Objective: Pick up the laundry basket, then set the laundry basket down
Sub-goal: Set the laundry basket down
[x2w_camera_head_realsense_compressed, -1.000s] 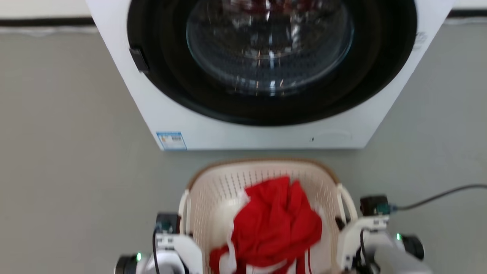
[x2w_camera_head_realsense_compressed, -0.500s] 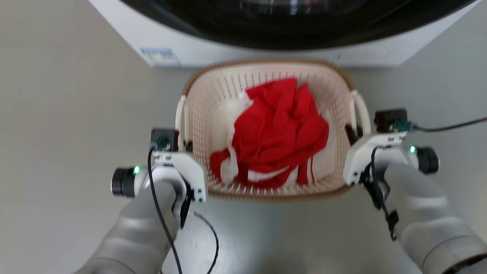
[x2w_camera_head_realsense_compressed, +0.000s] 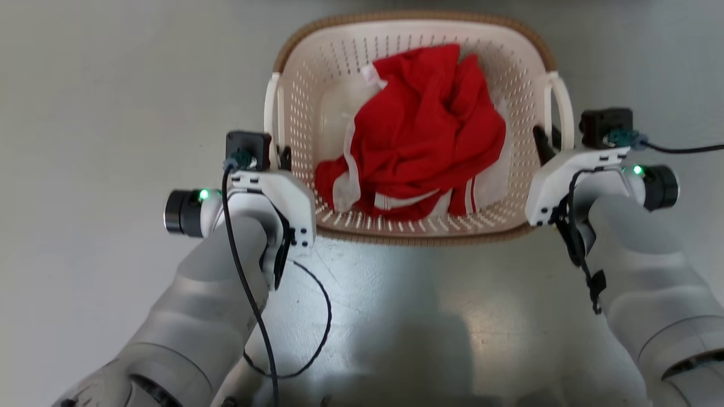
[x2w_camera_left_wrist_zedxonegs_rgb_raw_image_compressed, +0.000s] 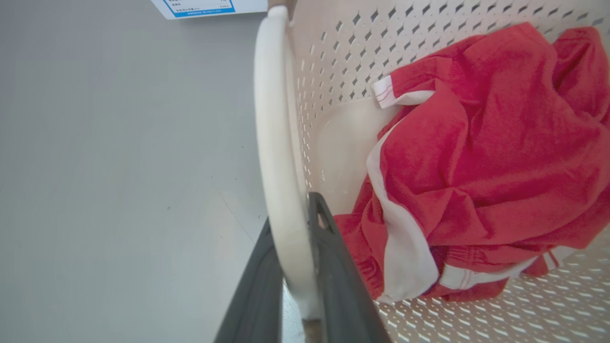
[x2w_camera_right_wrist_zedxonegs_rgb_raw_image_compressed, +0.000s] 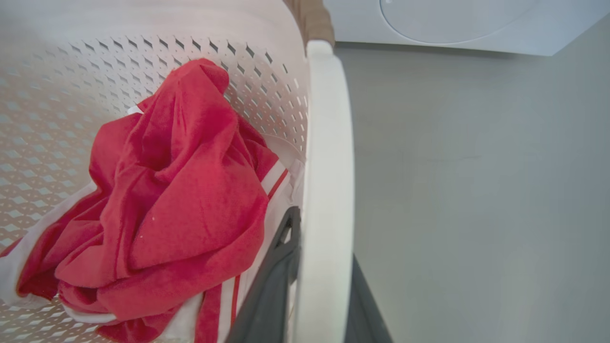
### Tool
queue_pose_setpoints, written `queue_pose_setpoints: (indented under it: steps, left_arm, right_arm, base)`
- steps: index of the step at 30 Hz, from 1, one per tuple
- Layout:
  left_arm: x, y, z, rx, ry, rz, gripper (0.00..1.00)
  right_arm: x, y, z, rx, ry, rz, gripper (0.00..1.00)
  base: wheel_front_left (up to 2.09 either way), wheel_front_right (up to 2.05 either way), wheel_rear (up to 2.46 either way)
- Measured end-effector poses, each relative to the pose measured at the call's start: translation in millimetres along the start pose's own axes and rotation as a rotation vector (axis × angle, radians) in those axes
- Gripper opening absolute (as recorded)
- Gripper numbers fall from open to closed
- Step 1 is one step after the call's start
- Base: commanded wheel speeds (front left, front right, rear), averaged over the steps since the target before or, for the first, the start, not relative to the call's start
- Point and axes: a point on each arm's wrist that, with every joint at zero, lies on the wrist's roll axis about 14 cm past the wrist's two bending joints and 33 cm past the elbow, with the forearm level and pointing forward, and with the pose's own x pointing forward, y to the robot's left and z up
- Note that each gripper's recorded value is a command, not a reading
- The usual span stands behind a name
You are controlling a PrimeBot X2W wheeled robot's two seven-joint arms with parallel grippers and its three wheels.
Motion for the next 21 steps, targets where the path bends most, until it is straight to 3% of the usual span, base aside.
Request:
queue_pose_setpoints:
  steps: [21]
  left_arm:
    - [20.4,9.0,8.2,0.02,-0.036,0.018,0.0]
  right_arm:
    - [24.0,-4.1,0.4,-0.007,-0.042,0.0,0.0]
  base:
    - [0.0,0.0,0.0]
